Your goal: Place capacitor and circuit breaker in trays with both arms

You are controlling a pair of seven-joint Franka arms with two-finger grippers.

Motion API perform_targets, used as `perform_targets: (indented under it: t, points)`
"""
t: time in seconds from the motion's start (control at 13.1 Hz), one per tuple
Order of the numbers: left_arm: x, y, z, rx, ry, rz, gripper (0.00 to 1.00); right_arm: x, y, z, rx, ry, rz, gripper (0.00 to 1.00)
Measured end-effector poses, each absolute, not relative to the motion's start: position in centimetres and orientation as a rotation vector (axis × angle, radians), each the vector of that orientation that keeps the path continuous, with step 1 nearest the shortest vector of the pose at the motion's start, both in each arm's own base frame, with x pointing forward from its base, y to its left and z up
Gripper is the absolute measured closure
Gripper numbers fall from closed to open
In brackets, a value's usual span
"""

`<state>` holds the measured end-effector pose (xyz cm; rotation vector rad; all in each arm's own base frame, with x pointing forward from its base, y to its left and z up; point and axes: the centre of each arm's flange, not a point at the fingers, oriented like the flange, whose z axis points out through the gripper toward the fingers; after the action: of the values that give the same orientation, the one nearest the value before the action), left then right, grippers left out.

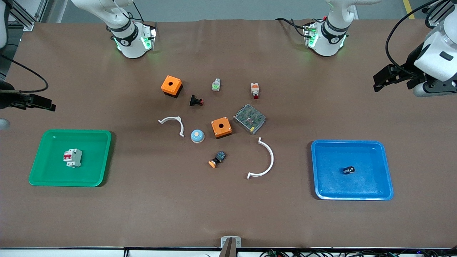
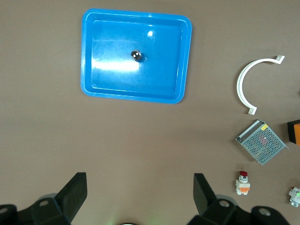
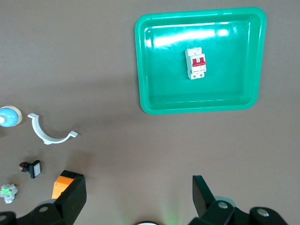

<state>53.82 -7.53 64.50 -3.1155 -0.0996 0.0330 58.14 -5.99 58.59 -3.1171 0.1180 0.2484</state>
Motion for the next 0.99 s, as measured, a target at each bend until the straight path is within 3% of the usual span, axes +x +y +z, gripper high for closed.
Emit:
perform_targets:
  t: [0.61, 0.99]
  points:
    - [53.5, -7.3, 64.2, -3.115, 0.036, 0.048, 0.00, 57.8, -4.7, 58.7, -3.107, 0.086, 0.306, 0.00]
    - [52.9, -7.3, 63.9, -3.111, 0.056, 0.057, 0.00, 54.9, -5.4, 62.2, -3.093, 0.089, 0.224, 0.00]
